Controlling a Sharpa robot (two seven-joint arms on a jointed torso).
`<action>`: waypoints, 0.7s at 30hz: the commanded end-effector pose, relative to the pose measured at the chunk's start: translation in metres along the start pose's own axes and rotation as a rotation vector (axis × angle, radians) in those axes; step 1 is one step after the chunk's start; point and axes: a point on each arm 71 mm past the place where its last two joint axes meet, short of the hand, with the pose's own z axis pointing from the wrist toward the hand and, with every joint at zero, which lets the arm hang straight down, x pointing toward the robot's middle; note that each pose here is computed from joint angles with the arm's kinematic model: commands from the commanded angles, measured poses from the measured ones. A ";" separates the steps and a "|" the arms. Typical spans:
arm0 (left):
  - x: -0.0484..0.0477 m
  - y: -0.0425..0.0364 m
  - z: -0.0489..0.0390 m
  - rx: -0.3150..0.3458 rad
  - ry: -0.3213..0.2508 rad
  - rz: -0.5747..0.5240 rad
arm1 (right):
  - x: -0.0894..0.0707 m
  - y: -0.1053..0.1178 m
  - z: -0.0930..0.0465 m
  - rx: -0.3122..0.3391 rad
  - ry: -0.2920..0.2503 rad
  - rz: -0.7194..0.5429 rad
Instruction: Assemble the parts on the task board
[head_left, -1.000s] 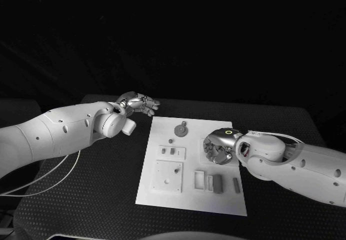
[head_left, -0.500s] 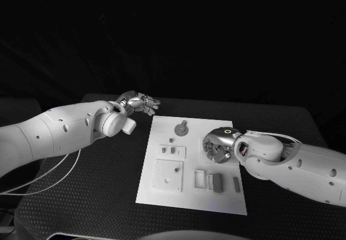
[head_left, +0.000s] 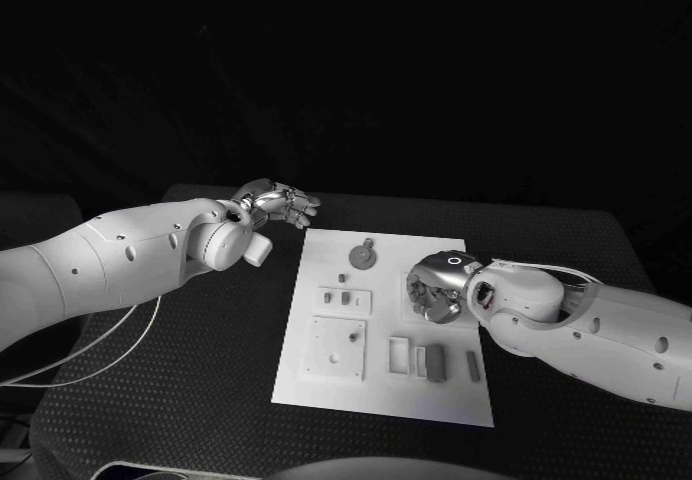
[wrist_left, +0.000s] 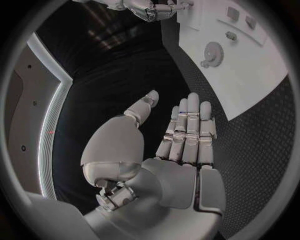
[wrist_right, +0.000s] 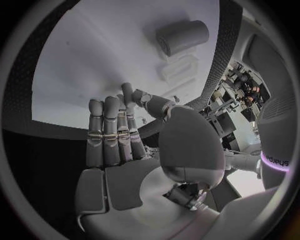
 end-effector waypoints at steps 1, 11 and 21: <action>0.0019 -0.0017 0.0000 0.010 0.017 -0.002 | 0.001 0.003 0.000 -0.008 -0.015 -0.026; 0.0013 -0.0016 -0.0002 0.010 0.014 -0.002 | -0.002 0.003 -0.001 -0.012 -0.061 -0.018; 0.0007 -0.0016 0.0005 0.010 0.011 -0.001 | -0.012 0.005 -0.008 -0.023 -0.072 0.003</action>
